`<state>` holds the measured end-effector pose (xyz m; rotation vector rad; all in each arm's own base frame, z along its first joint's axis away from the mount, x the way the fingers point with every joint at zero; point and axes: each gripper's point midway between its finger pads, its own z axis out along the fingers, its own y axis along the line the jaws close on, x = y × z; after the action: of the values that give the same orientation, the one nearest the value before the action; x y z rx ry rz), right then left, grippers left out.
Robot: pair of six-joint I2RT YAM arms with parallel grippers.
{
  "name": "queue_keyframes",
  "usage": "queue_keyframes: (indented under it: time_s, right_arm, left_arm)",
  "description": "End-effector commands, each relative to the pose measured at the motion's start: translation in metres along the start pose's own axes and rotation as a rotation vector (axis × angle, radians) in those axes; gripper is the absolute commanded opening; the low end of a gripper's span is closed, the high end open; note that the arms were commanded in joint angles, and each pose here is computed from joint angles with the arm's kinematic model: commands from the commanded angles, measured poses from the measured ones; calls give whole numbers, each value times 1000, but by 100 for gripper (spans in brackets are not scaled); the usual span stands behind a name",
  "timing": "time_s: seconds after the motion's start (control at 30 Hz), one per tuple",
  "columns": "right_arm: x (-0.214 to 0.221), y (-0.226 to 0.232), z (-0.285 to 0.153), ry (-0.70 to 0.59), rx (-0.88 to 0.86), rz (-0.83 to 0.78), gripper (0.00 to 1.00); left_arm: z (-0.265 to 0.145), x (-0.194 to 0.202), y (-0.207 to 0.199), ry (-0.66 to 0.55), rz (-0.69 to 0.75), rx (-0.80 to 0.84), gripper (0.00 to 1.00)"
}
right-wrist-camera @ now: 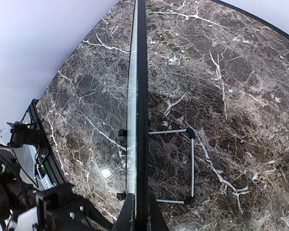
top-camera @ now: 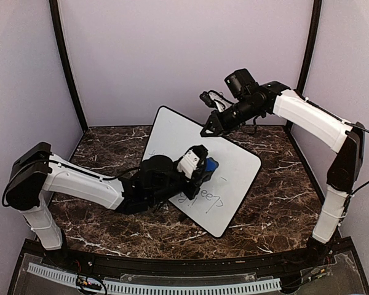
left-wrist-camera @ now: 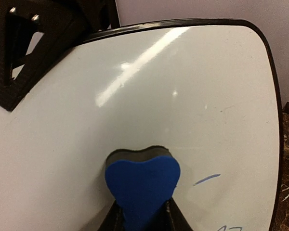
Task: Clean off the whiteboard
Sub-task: Erase the center of the whiteboard.
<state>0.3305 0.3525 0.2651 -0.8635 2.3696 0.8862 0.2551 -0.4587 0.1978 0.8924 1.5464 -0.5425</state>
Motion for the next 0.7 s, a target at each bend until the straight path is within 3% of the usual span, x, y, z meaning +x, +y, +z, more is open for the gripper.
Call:
queue_keyframes:
  time_s: [0.0, 0.1, 0.23, 0.67]
  right_arm:
    - [24, 10, 16, 90, 4, -60, 0]
    - [24, 10, 16, 89, 2, -58, 0]
    - [23, 10, 17, 88, 2, -56, 0]
    - [23, 10, 16, 87, 2, -53, 0]
  left_arm:
    - [-11, 40, 84, 106, -71, -245, 0]
    - [-13, 44, 94, 130, -37, -296, 0]
    - [-8, 45, 81, 132, -42, -223, 0]
    - [9, 20, -47, 53, 146, 141, 0]
